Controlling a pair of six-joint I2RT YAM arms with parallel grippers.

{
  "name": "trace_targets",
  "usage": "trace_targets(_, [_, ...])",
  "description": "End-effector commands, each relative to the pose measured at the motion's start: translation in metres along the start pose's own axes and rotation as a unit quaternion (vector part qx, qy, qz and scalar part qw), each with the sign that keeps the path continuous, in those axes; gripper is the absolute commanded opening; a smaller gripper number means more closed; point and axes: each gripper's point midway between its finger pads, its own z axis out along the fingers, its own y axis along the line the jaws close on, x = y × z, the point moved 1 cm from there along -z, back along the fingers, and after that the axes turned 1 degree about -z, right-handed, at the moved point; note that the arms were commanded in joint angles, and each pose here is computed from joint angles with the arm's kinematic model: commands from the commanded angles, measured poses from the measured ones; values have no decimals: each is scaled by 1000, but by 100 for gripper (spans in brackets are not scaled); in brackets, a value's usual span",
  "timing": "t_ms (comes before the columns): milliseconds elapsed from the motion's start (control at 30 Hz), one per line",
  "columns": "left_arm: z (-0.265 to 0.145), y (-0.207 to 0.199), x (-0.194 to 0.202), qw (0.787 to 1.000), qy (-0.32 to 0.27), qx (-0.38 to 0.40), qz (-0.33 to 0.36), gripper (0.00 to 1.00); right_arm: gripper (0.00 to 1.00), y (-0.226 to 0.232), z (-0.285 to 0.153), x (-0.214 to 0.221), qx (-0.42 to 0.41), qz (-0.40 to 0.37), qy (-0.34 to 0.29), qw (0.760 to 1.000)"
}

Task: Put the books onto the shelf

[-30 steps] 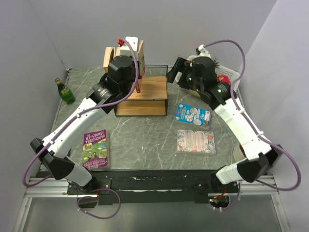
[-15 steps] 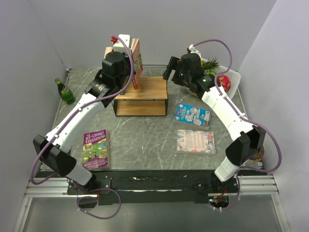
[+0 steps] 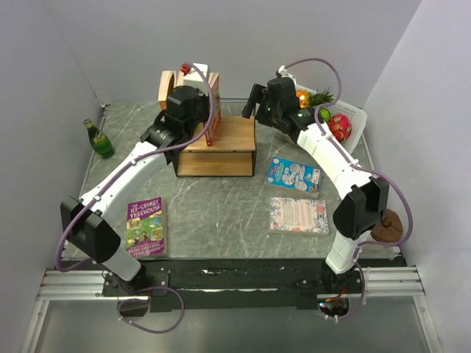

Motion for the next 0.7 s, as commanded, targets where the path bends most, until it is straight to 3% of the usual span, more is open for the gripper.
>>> trace_targets(0, [3,11,-29,998,-56,-17,-11,1,92,4,6,-17,-8,-2,-21,1000])
trace_targets(433, [14,33,-18,998,-45,-36,-16,1,79,-5,26,-3,2,-14,2,1000])
trace_targets(667, [11,34,-16,999,-42,-33,-9,1,58,-10,29,4,6,-10,9,1000])
